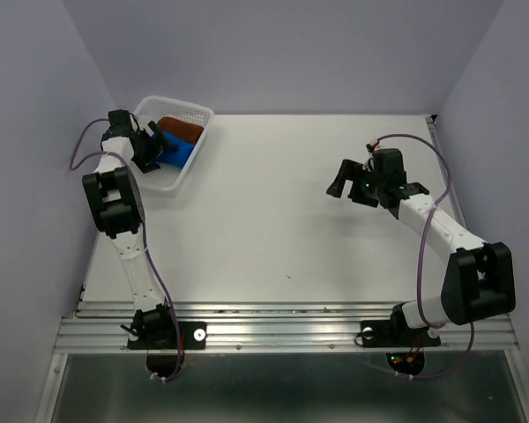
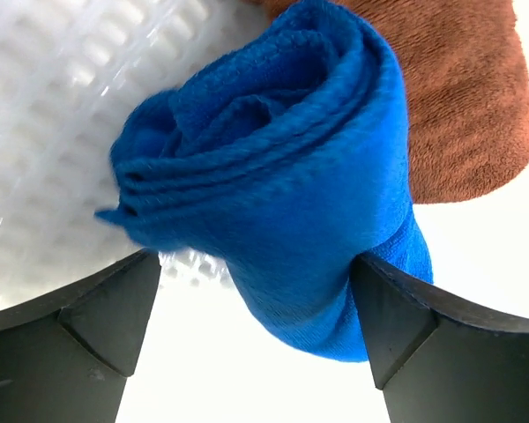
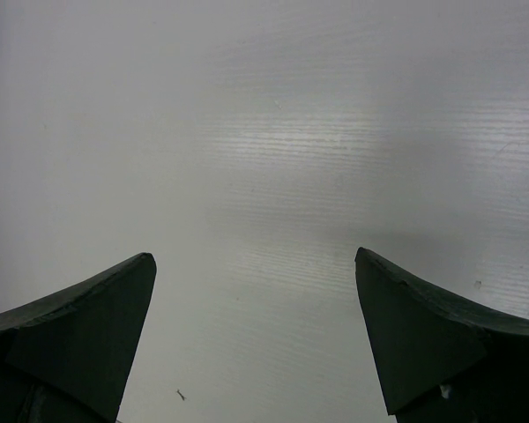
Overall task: Roll the towels
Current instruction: Place the rolled towel into the container
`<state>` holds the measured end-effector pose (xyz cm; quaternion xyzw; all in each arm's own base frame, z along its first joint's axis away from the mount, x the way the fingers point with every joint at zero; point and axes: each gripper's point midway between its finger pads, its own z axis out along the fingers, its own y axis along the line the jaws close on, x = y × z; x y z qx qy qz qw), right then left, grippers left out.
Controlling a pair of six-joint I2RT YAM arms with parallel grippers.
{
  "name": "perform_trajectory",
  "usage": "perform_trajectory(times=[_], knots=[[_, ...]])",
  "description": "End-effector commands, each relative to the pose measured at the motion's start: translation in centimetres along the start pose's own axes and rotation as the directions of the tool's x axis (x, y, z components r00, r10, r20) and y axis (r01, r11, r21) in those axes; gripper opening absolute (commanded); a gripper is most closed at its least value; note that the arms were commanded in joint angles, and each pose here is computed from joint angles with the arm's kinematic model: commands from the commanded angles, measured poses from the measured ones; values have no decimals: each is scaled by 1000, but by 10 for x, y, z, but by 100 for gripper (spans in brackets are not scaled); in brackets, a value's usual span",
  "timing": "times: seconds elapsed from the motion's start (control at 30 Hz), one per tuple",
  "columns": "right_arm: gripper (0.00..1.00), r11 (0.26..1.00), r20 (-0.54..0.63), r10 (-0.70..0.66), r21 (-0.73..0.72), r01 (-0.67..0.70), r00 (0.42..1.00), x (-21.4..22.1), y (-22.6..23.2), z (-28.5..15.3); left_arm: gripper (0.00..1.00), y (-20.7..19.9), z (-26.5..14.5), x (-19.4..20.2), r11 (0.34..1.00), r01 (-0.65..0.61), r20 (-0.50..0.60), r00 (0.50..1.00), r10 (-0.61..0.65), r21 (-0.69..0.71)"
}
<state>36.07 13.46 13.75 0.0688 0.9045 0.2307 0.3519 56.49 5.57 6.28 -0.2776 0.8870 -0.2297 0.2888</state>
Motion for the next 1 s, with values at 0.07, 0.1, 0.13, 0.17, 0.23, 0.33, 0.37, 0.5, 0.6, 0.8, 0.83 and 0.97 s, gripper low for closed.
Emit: perform_trajectory(times=[0.07,0.1,0.13,0.17,0.23,0.33,0.37,0.5,0.6,0.8,0.83,0.97], knots=[[100,997,74,-30,-66,35,997,-27,21,-17,99,-28,-65,-27,999,26,100,995,-22,-39],[100,997,80,-31,-69,37,996,-29,23,-19,99,-32,-72,-30,999,26,112,994,-22,-35],[100,997,89,-35,-72,41,995,-31,24,-22,99,-35,-78,-33,999,23,127,992,-18,-36],[100,996,94,-36,-75,43,995,-32,26,-23,99,-43,-92,-40,999,15,157,988,-10,-33],[100,995,110,-39,-85,49,993,-37,30,-27,99,-46,-107,-45,998,19,179,984,-9,-59],[100,995,119,-38,-91,49,992,-41,32,-29,99,-63,-137,-57,998,6,234,972,9,-62],[100,994,123,-36,-95,48,992,-43,34,-30,99,-71,-148,-64,998,-3,258,966,17,-55],[100,994,169,-39,-94,56,985,-55,39,-40,99,-86,-187,-69,998,-18,303,952,37,-67],[100,1000,252,-3,-22,9,968,-70,30,-53,99,-89,-220,-66,995,-4,361,932,40,-99],[100,992,373,34,99,-76,927,-77,4,-76,99,-105,-261,-10,994,-40,427,901,79,-99],[100,991,385,32,107,-80,922,-73,0,-81,99,-108,-263,-1,994,-52,430,899,87,-93],[100,989,413,16,129,-76,911,-70,-5,-94,99,-122,-279,23,991,-123,454,882,129,-42]])
